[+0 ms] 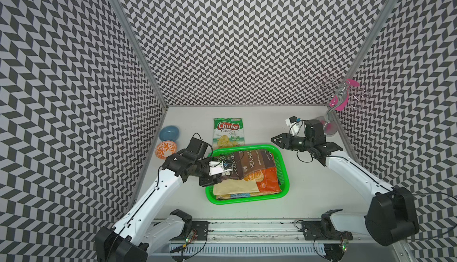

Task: Put the potato chips into the basket
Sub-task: Place the potato chip in the basket.

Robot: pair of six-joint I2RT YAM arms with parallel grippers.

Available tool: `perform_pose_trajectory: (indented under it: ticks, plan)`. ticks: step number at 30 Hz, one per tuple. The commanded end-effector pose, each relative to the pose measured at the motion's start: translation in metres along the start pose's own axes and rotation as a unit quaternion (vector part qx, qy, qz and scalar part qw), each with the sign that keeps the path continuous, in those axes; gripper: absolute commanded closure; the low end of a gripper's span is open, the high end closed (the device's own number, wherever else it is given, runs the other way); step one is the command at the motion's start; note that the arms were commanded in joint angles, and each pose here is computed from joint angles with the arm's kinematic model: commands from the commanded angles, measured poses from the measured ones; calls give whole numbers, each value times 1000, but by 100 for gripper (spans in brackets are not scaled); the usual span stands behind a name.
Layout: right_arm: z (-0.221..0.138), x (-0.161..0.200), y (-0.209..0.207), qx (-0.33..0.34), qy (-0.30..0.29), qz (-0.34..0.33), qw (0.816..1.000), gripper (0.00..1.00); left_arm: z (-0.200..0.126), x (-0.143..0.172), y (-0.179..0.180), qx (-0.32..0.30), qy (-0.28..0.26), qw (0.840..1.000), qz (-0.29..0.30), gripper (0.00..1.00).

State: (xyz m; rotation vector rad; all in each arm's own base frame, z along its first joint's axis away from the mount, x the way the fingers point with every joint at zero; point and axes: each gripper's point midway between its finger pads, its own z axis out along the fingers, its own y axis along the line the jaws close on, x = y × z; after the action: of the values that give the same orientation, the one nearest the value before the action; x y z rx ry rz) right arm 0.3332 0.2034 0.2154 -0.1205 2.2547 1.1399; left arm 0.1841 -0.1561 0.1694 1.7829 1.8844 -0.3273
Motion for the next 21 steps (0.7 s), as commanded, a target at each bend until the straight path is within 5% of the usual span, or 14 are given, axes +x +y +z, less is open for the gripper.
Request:
perform_pose_trajectory:
  ticks: [1,4,11,21]
  plan:
    - [-13,-13,10,2,-26,-26,999,50,-20,-16,-1,-3,-18,1000,9,11]
    - [-17,-14,19,-13,-30,-36,999,49,-36,-26,7,-21,-22,999,20,1]
    - [-20,1,49,-90,-10,-48,995,45,-64,-50,41,-57,-70,996,-2,1]
    - [10,63,95,-155,72,-81,982,46,-6,-41,70,-73,-119,983,-120,6]
